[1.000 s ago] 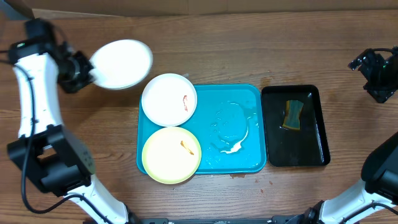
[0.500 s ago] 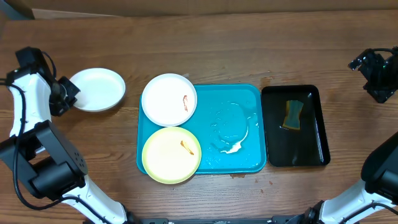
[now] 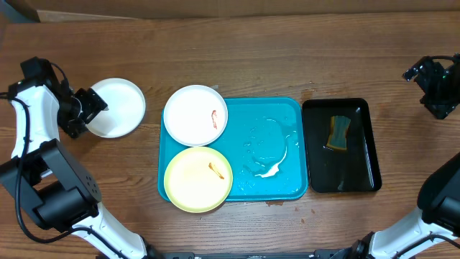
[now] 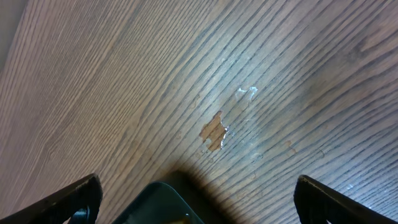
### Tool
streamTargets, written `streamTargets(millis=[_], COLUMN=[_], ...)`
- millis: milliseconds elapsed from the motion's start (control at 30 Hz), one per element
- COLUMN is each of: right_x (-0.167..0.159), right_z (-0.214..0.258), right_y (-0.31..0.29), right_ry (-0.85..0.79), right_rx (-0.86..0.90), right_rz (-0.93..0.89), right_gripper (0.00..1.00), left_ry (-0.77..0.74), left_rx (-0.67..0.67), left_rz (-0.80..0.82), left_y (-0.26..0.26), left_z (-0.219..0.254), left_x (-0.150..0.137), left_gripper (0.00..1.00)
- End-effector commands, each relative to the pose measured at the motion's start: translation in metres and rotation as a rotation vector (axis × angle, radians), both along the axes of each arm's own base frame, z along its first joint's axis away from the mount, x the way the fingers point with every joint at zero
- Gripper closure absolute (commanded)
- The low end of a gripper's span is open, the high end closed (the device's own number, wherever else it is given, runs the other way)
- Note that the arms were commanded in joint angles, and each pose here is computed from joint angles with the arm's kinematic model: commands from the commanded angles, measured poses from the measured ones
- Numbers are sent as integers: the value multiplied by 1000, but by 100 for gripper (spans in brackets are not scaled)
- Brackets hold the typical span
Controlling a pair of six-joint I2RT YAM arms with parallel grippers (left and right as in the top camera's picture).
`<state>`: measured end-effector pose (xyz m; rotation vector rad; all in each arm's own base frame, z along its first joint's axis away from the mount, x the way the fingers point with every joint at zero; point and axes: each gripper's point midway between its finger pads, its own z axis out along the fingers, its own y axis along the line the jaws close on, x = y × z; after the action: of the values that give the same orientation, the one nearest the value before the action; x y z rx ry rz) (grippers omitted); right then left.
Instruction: Clean dirty plates on tray and stack at the side
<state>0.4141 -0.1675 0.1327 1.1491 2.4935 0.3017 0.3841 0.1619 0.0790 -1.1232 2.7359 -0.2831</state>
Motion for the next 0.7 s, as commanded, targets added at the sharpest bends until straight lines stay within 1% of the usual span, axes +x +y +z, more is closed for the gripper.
streamTargets(millis=[0, 33, 133, 167, 200, 233, 300, 400, 500, 633, 667], right_x=[3, 3, 3, 3, 3, 3, 3, 3, 3, 3, 3], right_z=[15, 15, 15, 15, 15, 15, 15, 15, 15, 15, 15], right_y=[-2, -2, -2, -2, -2, -2, -2, -2, -2, -2, -2], right_ry=[-36, -36, -36, -36, -36, -36, -36, -36, -36, -36, -36], right_rx=[-17, -17, -17, -17, -17, -17, -17, -17, -17, -17, -17], right_rz=[-9, -9, -10, -9, -9, -9, -10, -9, -10, -9, -10], right_gripper=[0, 0, 0, 0, 0, 0, 0, 0, 0, 0, 0], left_ry=[-150, -159, -165, -164, -166, -158, -130, -69, -13, 14, 11], left_rx=[-119, -141, -154, -150, -146, -134, -95, -48, -56, -63, -55], left_rz=[-162, -193, -250, -281, -314, -339, -383, -453, -540, -652, -665], left_y=[-39, -51, -75, -85, -95, -105, -120, -145, -177, -219, -227], left_z=[43, 52, 71, 79, 85, 91, 97, 100, 99, 91, 90], left_x=[20, 18, 10, 6, 3, -2, -10, -24, -37, -45, -45], left_gripper=[26, 27, 27, 27, 31, 32, 33, 33, 33, 32, 30])
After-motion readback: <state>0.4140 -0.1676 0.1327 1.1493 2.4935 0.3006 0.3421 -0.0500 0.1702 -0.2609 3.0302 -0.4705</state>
